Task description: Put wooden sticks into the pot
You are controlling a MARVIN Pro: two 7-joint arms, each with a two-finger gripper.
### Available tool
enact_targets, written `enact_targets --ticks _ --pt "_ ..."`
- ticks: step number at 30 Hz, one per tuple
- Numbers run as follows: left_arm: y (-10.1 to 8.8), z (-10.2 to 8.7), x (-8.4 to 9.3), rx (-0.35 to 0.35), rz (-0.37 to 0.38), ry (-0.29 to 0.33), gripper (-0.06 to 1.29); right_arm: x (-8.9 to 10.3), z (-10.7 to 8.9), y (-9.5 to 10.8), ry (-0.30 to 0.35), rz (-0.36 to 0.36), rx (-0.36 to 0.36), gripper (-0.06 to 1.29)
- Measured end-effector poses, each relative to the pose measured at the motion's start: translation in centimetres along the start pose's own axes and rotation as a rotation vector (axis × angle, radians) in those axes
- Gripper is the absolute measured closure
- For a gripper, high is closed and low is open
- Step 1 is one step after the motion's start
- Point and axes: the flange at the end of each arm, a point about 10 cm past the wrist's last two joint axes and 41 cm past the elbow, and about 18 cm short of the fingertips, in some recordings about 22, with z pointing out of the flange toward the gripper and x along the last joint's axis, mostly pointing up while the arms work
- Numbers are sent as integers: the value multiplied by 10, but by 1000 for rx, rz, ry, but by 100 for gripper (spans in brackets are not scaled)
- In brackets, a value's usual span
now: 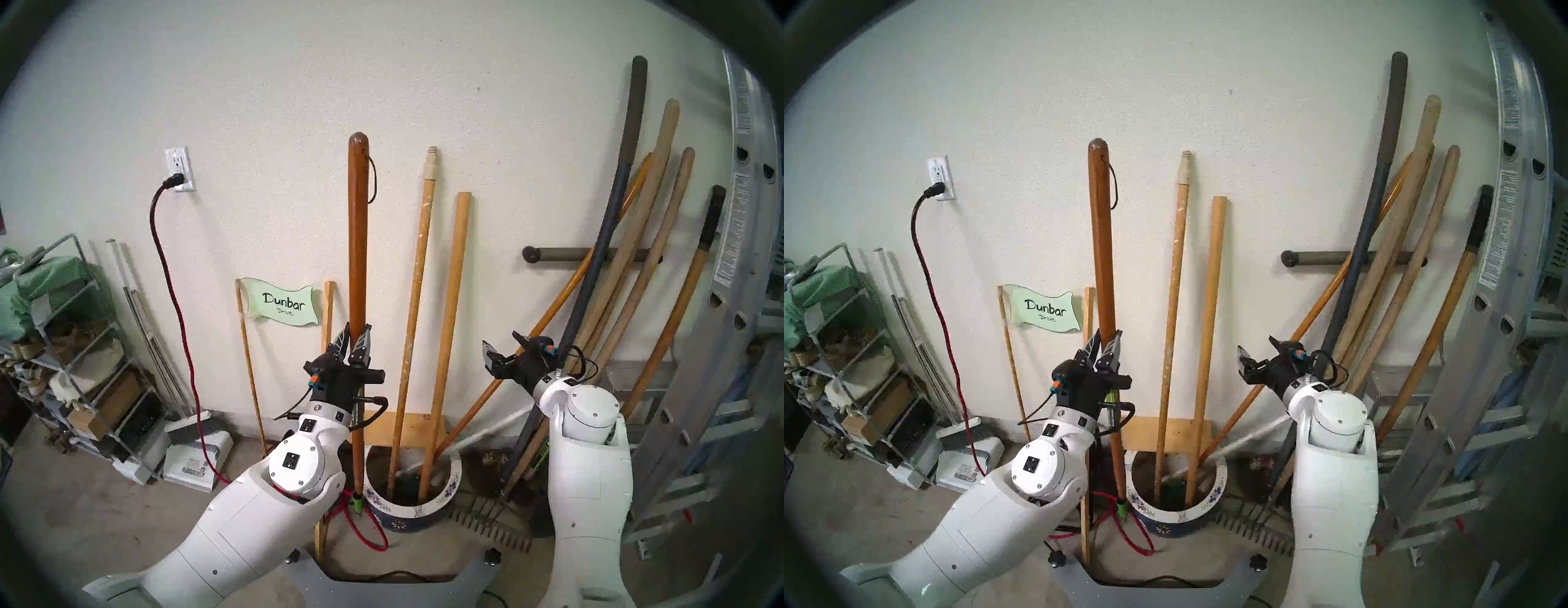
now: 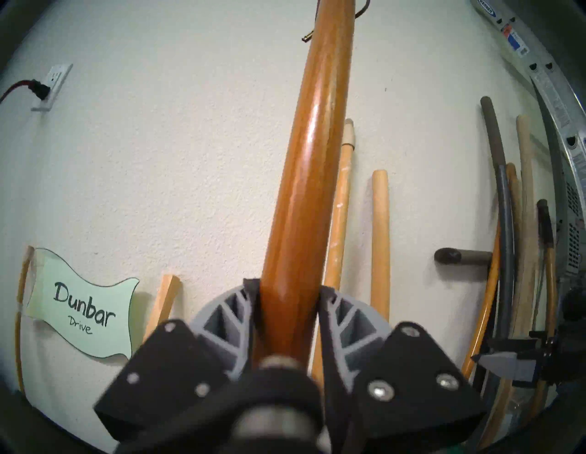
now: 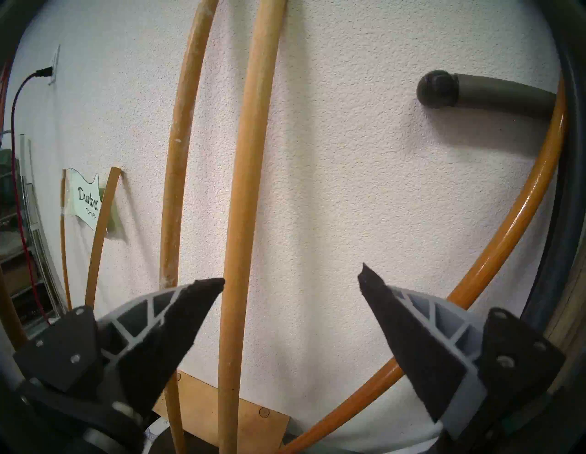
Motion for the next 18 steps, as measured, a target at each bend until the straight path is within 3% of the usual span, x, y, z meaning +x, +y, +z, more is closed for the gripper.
enact_targets --ticks 8,18 --pt "11 -14 21 1 -11 33 88 0 0 0 0 0 0 1" --pt "22 -18 52 -7 -17 96 88 0 0 0 0 0 0 1"
